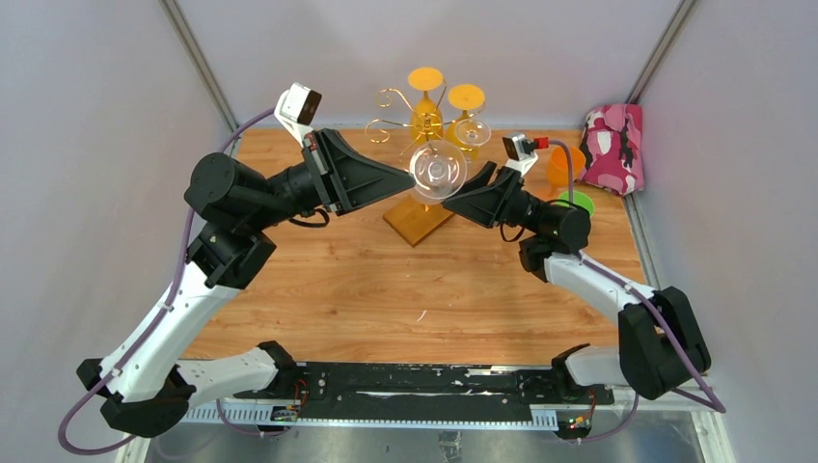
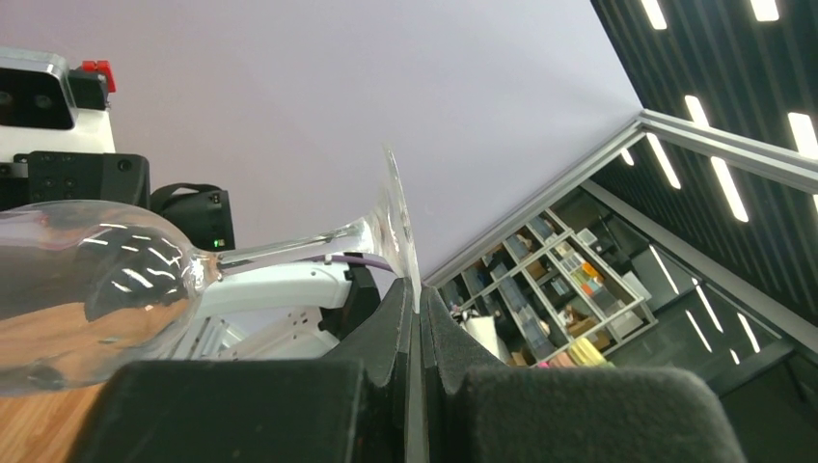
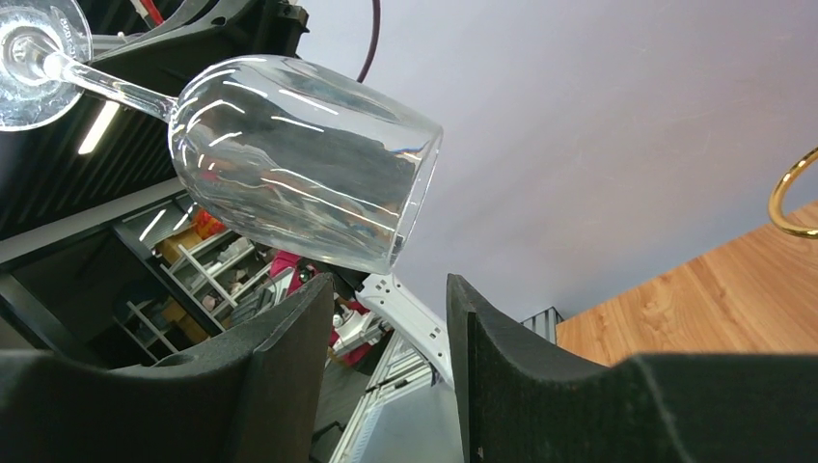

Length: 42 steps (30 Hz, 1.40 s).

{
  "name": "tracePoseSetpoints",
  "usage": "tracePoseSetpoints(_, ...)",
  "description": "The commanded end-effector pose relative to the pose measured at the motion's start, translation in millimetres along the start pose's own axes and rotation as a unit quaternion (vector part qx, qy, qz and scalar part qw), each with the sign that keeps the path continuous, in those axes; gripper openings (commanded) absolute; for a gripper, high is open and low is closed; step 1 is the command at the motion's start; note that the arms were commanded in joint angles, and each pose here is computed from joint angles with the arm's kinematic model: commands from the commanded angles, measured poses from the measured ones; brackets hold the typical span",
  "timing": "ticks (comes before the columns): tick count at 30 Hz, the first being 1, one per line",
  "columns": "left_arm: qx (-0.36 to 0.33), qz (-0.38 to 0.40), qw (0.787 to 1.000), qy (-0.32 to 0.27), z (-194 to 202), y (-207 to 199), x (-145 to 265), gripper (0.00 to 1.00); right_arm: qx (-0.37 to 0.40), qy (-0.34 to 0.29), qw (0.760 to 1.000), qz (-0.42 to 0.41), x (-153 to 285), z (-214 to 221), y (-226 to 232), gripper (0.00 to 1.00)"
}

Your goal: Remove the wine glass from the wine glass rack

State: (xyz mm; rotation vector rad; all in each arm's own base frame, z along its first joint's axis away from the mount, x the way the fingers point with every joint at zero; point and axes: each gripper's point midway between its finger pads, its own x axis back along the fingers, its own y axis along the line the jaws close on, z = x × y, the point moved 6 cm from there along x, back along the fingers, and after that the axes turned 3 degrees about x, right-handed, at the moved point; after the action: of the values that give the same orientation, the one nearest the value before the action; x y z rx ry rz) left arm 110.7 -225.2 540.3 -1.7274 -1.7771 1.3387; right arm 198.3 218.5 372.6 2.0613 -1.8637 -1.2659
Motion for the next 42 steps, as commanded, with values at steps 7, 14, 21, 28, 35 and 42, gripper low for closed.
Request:
tracePoseSetpoints(7, -0.035, 0.049, 0.998, -0.014, 1, -27, 12, 0.00, 0.081, -0.025, 0.994, -0.070, -20, -9, 34, 0.50)
tracePoseSetpoints(14, -0.029, 0.044, 0.998, -0.018, 4, -19, 14, 0.00, 0.103, -0.034, 0.990, -0.090, -21, -14, 53, 0.49)
tracePoseSetpoints(21, -0.033, 0.052, 0.998, -0.022, 3, -24, 16, 0.00, 0.088, -0.027, 0.992, -0.092, -29, -11, 46, 0.47)
tracePoseSetpoints(28, -0.023, 0.045, 0.999, -0.020, 4, -15, 12, 0.00, 0.086, -0.020, 0.990, -0.107, -38, -8, 50, 0.46)
tracePoseSetpoints(35, -0.032, 0.053, 0.998, -0.026, 1, -23, 14, 0.00, 0.071, -0.015, 0.992, -0.102, -43, -1, 38, 0.46)
tracePoseSetpoints(42, -0.034, 0.055, 0.998, -0.029, 2, -25, 16, 0.00, 0.065, -0.018, 0.993, -0.093, -43, 2, 30, 0.45)
